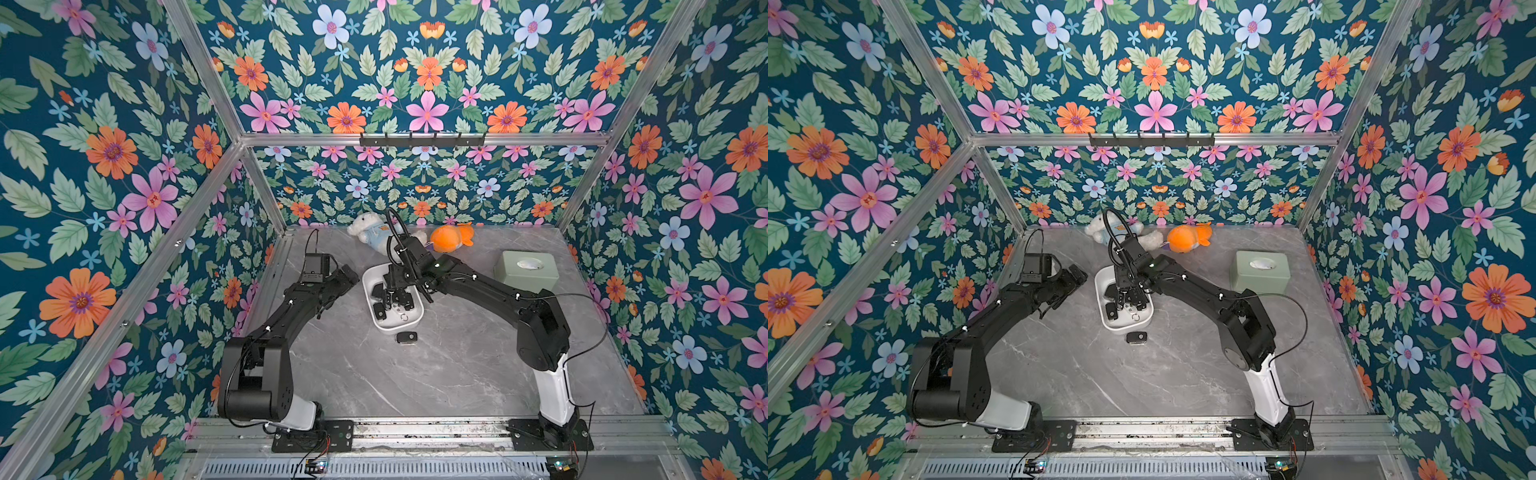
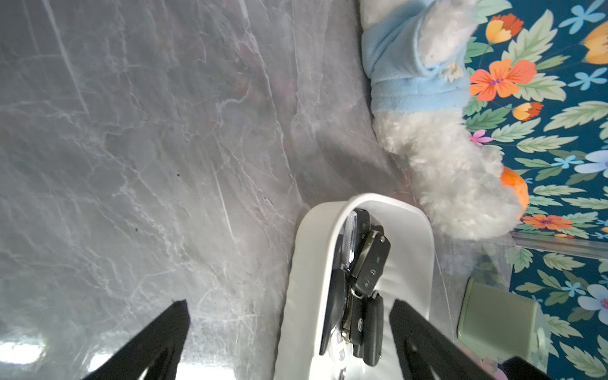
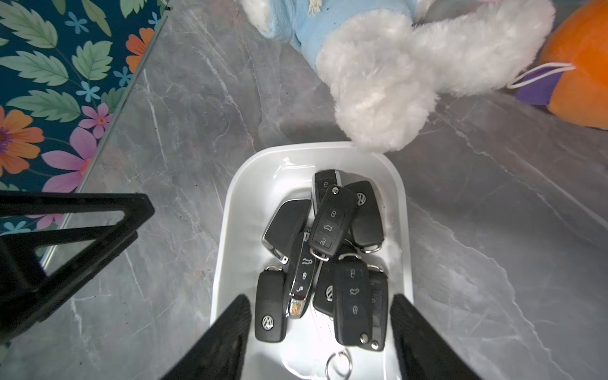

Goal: Place the car key into the storage box
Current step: Place the car key in the storage box, then move the storage box to the center of the board.

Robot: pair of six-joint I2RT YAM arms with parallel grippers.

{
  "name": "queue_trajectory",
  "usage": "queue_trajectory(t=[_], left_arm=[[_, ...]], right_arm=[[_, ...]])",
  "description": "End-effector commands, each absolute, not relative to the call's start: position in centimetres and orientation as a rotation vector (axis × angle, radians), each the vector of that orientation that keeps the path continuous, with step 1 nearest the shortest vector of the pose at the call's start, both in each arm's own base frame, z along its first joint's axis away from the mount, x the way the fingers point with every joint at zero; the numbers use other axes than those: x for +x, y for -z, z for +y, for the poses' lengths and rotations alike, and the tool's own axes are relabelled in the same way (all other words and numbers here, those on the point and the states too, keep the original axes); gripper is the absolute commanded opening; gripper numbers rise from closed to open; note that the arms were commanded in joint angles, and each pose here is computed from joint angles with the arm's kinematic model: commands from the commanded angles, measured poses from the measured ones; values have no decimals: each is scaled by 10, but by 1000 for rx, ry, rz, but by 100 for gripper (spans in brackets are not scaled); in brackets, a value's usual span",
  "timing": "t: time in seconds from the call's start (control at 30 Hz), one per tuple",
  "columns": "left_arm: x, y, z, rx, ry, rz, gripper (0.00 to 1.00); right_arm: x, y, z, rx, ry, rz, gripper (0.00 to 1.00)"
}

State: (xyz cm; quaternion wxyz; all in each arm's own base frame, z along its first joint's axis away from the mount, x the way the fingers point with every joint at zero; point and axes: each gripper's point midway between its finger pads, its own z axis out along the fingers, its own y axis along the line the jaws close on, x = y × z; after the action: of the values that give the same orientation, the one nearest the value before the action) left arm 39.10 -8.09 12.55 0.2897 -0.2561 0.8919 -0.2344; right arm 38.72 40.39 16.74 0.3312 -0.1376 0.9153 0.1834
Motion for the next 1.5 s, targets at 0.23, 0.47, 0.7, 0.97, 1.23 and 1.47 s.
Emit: queue_trajectory(t=[0.23,0.47,0.7,0.97,1.23,1.47], left_arm=[[345,-136,-122,-315,486,2464,99],[300,-140,-159,-11,404,2501,99],[260,-131,-205,252,489,2527,98],[224,-104,-232,430,529,2593,98],[226,-82,-246,502,518,2632,98],[238,-74,-258,577,492,2624,98]], right_arm=[[359,-195,359,-123,-775,2321,99],[330,-186,301,47,-906,2346,99],[304,-171,258,185,-923,2359,99],[291,-164,235,278,-919,2337,99],[293,-165,231,292,-912,2325,99],[291,-163,225,319,-905,2317,99]])
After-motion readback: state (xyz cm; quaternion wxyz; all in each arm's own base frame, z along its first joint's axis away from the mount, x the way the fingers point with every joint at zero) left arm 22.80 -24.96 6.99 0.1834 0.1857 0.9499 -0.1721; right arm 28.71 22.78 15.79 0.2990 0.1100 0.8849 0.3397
